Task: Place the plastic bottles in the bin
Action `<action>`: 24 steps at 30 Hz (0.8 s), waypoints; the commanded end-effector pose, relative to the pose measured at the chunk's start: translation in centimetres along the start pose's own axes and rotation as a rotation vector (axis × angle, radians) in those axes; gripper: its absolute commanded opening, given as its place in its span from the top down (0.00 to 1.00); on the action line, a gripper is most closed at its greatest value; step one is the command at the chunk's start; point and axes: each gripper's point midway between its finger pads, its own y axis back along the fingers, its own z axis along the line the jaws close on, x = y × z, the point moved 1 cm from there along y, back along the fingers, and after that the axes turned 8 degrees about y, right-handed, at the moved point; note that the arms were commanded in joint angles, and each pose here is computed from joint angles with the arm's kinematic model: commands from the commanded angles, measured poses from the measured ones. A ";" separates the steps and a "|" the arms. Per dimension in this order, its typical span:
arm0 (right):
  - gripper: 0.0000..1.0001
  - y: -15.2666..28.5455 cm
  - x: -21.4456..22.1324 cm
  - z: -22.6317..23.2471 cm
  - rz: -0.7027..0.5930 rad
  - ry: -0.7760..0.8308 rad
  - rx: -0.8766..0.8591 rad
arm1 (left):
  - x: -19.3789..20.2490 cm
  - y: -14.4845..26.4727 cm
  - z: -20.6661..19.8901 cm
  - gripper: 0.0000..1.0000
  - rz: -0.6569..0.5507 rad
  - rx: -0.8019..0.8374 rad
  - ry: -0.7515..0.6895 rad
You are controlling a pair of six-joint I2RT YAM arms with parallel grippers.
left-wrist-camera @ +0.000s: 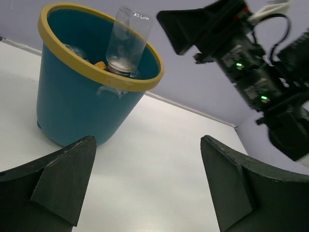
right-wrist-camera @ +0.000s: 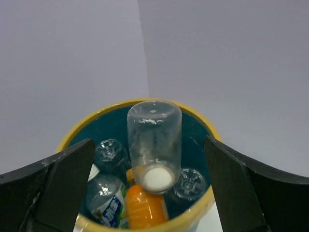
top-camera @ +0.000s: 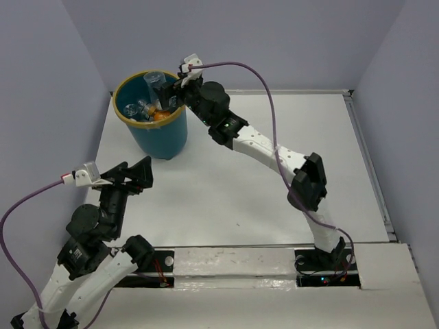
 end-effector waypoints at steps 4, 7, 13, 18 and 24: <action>0.09 12.4 -12.1 -2.1 -0.247 -0.124 -0.017 | 0.5 -1.2 -0.2 0.01 0.004 -0.027 -0.022; 0.20 16.9 -9.7 -3.1 -0.198 -0.167 0.026 | 0.9 -1.5 -0.2 0.01 0.014 -0.031 -0.034; 0.88 29.3 -2.0 -6.1 -0.039 -0.277 0.181 | 2.3 -2.3 -0.8 0.01 0.059 -0.010 -0.063; 0.94 36.6 -3.2 -8.6 -0.065 -0.359 0.271 | 3.9 -2.9 -1.9 0.01 0.123 0.034 -0.077; 0.01 42.4 -4.7 -11.2 -0.160 -0.411 0.368 | 5.5 -3.2 -4.0 0.01 0.193 0.136 -0.047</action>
